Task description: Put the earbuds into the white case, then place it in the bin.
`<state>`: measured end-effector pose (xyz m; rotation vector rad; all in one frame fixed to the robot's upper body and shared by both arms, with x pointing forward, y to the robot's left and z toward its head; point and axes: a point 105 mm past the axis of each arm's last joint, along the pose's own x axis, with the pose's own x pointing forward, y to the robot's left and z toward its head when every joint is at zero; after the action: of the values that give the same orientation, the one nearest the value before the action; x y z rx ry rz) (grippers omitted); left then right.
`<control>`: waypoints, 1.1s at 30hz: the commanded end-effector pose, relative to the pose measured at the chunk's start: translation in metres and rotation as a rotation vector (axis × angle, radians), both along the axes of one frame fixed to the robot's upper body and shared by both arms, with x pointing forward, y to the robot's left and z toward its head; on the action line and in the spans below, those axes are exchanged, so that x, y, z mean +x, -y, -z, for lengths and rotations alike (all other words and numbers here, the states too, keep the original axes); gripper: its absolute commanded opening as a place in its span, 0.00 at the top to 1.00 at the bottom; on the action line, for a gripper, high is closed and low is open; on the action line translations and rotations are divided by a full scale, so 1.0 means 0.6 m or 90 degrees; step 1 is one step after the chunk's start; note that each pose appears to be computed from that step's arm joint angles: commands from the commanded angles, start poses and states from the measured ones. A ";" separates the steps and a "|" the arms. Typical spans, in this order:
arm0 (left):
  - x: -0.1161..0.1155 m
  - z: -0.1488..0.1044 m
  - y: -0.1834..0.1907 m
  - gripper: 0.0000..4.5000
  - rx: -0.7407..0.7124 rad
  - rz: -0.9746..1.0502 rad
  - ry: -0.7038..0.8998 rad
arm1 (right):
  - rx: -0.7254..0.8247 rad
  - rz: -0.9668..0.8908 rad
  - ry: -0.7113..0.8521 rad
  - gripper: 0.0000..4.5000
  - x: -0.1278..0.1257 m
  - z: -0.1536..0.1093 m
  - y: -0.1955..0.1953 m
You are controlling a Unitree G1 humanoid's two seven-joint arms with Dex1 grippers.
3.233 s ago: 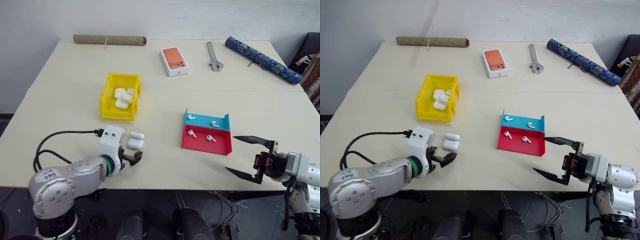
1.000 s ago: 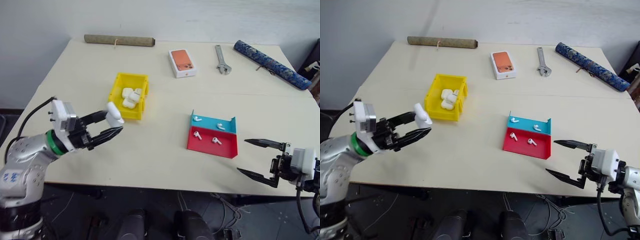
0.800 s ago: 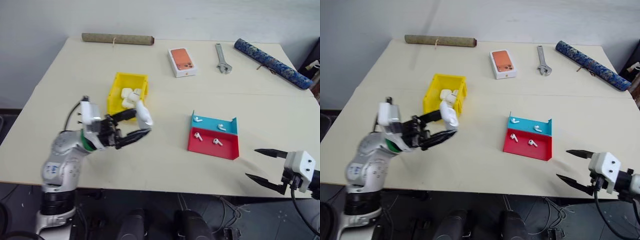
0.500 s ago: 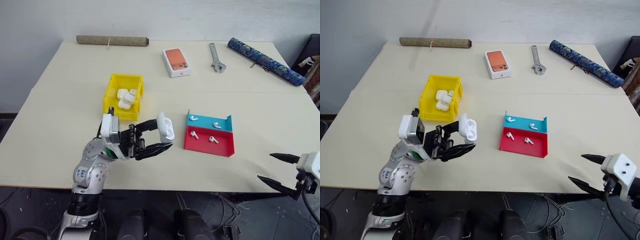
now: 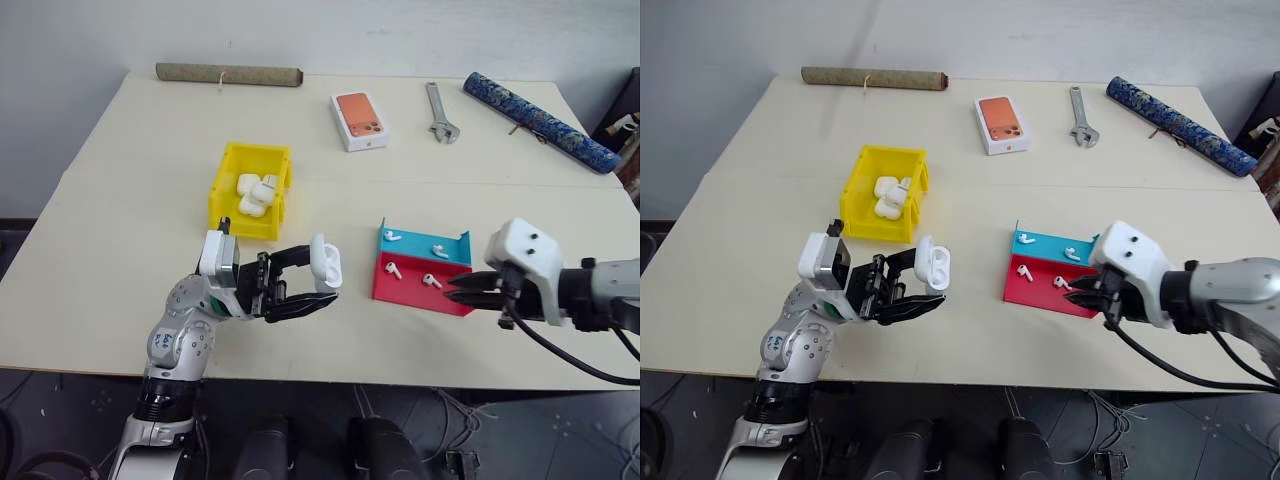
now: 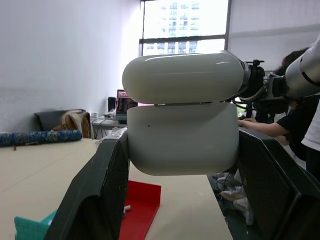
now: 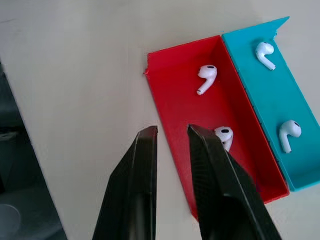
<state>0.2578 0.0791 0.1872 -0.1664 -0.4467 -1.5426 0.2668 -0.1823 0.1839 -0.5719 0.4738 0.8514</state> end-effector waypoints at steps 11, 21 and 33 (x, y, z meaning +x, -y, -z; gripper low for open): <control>-0.015 0.005 0.001 0.38 0.017 -0.007 0.005 | -0.106 0.018 0.004 0.54 0.049 0.034 -0.005; -0.020 0.008 0.003 0.38 0.019 -0.009 0.002 | -0.102 0.041 0.012 0.32 0.075 0.047 -0.009; -0.022 0.009 0.000 0.38 0.025 -0.008 0.001 | -0.109 0.045 0.012 0.68 0.087 0.066 -0.012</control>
<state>0.2510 0.0790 0.1744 -0.1509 -0.3793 -1.5233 0.3177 -0.1790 0.1367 -0.6895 0.5900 0.7353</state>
